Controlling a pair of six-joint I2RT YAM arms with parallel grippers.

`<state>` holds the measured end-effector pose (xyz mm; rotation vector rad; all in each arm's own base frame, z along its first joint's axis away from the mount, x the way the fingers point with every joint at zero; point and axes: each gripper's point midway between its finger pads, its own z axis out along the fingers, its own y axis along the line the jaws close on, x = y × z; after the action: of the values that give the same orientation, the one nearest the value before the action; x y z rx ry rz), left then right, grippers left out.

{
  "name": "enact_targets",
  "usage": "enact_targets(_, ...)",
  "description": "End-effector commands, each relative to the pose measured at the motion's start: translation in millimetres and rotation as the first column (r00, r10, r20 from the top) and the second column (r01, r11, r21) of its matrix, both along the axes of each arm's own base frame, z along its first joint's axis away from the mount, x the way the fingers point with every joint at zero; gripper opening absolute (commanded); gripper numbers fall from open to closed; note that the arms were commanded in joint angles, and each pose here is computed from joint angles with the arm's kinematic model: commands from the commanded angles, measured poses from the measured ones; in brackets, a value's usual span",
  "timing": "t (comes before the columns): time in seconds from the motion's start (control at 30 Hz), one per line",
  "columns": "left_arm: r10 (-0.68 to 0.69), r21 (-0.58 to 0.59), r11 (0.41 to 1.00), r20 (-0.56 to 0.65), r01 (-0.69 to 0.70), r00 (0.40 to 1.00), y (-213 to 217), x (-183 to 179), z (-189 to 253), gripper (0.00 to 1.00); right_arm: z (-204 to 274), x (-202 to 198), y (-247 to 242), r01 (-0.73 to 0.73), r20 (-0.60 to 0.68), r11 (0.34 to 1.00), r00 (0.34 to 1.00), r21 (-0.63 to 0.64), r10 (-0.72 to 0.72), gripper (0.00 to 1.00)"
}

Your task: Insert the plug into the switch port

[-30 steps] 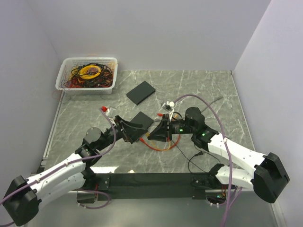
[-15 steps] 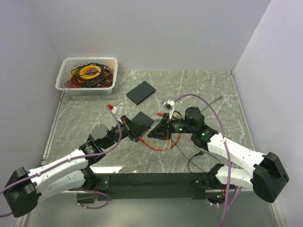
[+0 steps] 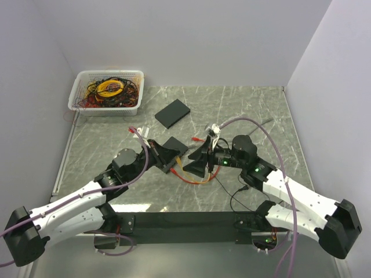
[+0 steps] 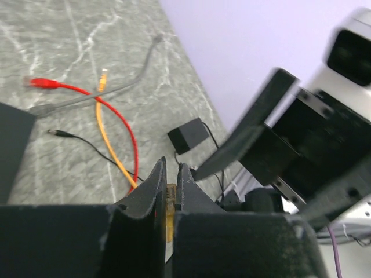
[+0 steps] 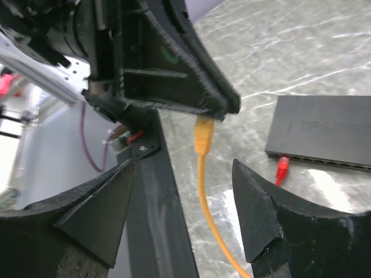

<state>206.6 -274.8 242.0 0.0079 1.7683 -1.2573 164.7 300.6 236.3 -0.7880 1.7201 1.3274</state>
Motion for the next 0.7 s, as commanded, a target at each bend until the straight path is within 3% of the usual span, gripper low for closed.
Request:
enact_targets(0.0, 0.076, 0.007, 0.997, -0.012, -0.075, 0.997, 7, 12, 12, 0.0, 12, 8, -2, 0.094, 0.111, 0.995, 0.99, -0.036, -0.09, 0.75)
enact_targets(0.23, 0.074, -0.02, 0.997, -0.051, -0.075, 0.996, 2, 12, 15, 0.0, -7, 20, 14, 0.236, 0.165, 0.956, 0.964, -0.174, -0.208, 0.65)
enact_targets(0.37, 0.079, -0.007, 0.997, -0.052, -0.079, 0.996, 3, 13, 16, 0.01, -4, 24, 20, 0.263, 0.177, 0.951, 0.956, -0.161, -0.234, 0.59)
enact_targets(0.47, 0.085, 0.004, 0.996, -0.056, -0.085, 0.995, 5, 12, 14, 0.01, -5, 27, 25, 0.271, 0.185, 0.948, 0.953, -0.17, -0.239, 0.48)
enact_targets(0.67, 0.094, -0.009, 0.995, -0.051, -0.095, 0.994, 9, 10, 15, 0.0, 0, 31, 32, 0.277, 0.199, 0.946, 0.949, -0.166, -0.243, 0.4)
